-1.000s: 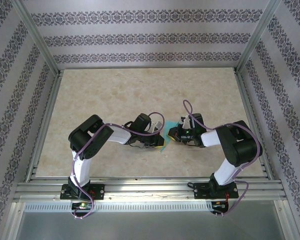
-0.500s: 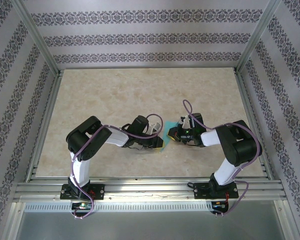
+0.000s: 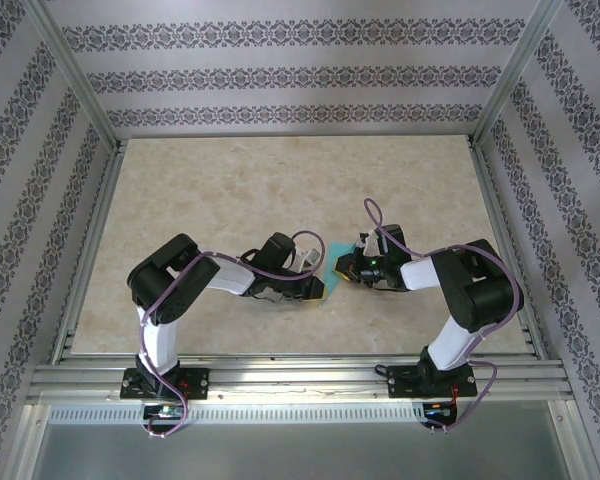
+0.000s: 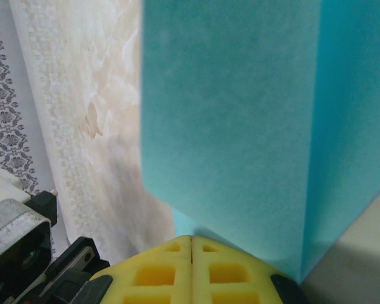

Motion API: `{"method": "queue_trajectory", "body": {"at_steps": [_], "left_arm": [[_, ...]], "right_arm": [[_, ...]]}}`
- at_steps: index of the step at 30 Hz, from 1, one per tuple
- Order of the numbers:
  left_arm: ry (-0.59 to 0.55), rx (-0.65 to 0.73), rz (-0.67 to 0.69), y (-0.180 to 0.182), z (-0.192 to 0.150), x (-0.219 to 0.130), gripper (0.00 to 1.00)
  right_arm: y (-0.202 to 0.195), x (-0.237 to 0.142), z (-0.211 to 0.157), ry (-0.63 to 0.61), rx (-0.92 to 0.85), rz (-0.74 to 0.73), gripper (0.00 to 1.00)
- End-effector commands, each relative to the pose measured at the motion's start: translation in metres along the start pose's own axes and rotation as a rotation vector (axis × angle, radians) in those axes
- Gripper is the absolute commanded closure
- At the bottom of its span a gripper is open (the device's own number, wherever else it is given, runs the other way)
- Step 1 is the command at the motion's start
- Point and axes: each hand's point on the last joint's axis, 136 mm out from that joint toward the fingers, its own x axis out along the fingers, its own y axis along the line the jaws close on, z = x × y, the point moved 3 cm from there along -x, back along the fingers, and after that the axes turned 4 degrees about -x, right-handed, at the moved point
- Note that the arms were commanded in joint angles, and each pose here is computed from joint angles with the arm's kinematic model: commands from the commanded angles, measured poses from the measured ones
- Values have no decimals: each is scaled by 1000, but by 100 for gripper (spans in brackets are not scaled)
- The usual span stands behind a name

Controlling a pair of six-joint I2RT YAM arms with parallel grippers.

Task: Fold a paper plane with a square sheet of paper (pick it up from the middle)
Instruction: Fold the wing for the fifth time at the center of the table.

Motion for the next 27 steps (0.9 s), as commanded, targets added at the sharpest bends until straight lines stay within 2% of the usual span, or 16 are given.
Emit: {"method": "queue_trajectory", "body": {"at_steps": [1,2,4,6,12,14,16,18,20,21,27], "left_arm": [[126,-47,54,13,-33,-5,86],[130,-45,54,12,-34,-5,87],[137,-37,51,11,-35,-6,96],[149,-36,53,12,-36,-6,100],[201,-18,89,15,-43,-7,99],[217,-9,108,17,-45,-10,95],[226,1,113,16,-47,-11,87],[229,7,111,15,-48,-12,88],[232,13,99,13,-48,-12,99],[233,13,94,13,-47,-11,100],[237,26,94,11,-47,-12,100]], "right_arm": [[-31,3,-9,5,36,-145,95],[-31,3,-9,4,33,-146,95],[-29,2,-8,5,31,-148,95],[-29,2,-8,4,28,-151,95],[-31,0,-8,6,27,-179,95],[-32,0,-9,8,28,-184,95],[-32,0,-8,8,24,-185,95],[-31,0,-8,9,26,-183,95],[-30,-1,-8,7,24,-183,94],[-30,-1,-8,8,23,-184,94],[-29,-1,-7,8,21,-185,95]]}}
